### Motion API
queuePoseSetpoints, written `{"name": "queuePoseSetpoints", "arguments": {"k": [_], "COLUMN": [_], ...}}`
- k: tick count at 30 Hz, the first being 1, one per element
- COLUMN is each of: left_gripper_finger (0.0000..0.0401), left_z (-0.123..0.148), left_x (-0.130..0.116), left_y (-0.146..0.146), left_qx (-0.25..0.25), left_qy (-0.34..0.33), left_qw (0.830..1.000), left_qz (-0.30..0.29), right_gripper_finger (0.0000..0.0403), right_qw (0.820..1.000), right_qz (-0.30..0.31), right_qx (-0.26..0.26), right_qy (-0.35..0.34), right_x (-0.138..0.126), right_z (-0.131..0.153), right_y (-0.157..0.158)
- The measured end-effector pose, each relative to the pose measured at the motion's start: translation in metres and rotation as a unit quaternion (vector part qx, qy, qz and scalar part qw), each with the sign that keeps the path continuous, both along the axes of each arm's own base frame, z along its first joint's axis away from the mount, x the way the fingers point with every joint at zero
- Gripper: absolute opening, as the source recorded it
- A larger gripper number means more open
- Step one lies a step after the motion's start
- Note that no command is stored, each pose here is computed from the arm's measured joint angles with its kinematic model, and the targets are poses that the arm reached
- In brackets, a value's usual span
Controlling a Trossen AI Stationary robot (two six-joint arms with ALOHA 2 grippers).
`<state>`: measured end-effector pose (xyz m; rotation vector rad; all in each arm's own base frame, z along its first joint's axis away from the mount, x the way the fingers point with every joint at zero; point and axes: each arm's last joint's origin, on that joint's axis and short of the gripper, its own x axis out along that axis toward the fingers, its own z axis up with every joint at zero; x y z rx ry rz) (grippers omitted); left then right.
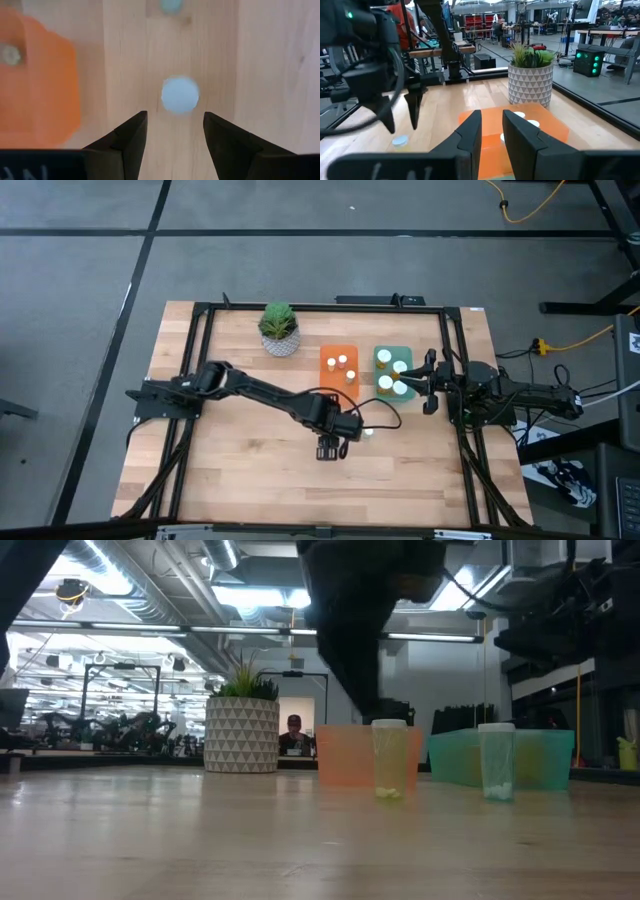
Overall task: Pick and place medicine bottles into bin by pill shape (circle, oval)
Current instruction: Put the small yellow bottle into the orange bin
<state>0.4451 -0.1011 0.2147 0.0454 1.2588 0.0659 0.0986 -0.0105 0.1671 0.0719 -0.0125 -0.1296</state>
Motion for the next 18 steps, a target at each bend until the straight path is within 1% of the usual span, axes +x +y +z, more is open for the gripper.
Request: {"name": "queuePoseSetpoints", "arguments": {"k": [5, 7, 11, 18], "left_gripper_finger": [0.0187, 0.0187, 0.0187, 0.0187], "left_z": [-0.018, -0.021, -0.029, -0.028], "left_x": [0.002, 0.007, 0.013, 0.016], "left_y": [-0.005, -0.007, -0.008, -0.008], "left_qx": [0.005, 0.001, -0.002, 0.007], "left_qy": [0.024, 0.006, -0.008, -0.026], "left_qw": [1.0, 1.0, 1.0, 1.0], "left_qz": [0.0, -0.001, -0.001, 0.005], "right_gripper_finger": [0.0081, 0.0081, 0.0081, 0.0081], "right_qw": [1.0, 1.0, 1.0, 1.0], "right_qz": [0.0, 0.0, 0.0, 0.0], "right_qx": [0.0, 0.0, -0.001, -0.001], "right_qy": [0.0, -0.001, 0.0, 0.002], "right_x": [0.0, 0.0, 0.0, 0.0], "right_z": [0.0, 0.0, 0.0, -0.001], "right_y": [0.0, 0.0, 0.0, 0.0]}}
